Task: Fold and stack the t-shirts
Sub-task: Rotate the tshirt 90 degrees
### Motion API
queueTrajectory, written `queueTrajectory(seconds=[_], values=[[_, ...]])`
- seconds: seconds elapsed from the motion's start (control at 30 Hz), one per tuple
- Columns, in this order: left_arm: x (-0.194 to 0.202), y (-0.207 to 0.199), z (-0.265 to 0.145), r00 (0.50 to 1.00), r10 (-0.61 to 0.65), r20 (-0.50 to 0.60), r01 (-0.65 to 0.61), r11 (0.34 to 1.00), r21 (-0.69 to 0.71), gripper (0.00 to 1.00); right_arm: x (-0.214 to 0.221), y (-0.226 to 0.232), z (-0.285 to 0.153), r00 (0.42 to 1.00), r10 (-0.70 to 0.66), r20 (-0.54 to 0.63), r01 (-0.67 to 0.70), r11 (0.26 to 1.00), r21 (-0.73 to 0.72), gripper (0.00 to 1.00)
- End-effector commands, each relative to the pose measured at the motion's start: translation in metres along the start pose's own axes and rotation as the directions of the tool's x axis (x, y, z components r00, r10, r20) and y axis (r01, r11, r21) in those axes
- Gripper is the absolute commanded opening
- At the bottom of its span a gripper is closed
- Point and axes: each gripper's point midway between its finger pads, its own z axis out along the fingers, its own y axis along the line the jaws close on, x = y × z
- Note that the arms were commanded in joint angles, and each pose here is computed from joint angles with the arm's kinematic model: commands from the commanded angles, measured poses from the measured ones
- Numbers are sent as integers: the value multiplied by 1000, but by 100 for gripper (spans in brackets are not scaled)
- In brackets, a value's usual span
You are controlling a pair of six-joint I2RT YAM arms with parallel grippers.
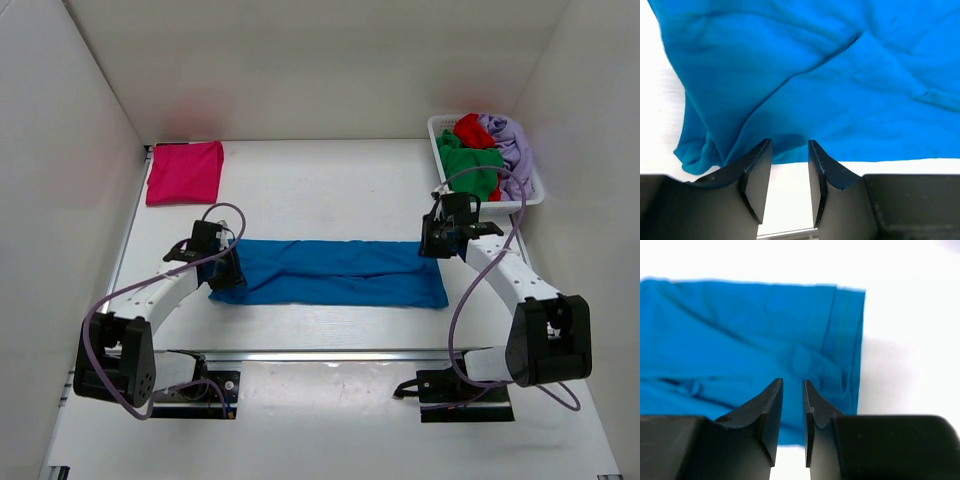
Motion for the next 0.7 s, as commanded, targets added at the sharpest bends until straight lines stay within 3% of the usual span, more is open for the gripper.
queueTrajectory(seconds=[0.0, 0.17, 0.33, 0.67], values=[[-21, -6, -6, 995, -22, 100, 21, 1000, 9, 46, -34, 3, 12, 996, -9, 85, 12, 999, -36, 20], [-21, 2, 1, 995, -19, 102, 26, 997, -68, 45, -10, 8, 44, 998, -55, -37, 56, 998, 13, 20], [-26, 8, 10, 991, -26, 132, 43, 991, -127, 42, 25, 24, 57, 995, -40, -95, 38, 999, -25, 21], [-52, 11, 45, 996, -2, 89, 22, 975, -221, 37, 78, 12, 37, 979, 13, -202, -5, 999, 41, 23]])
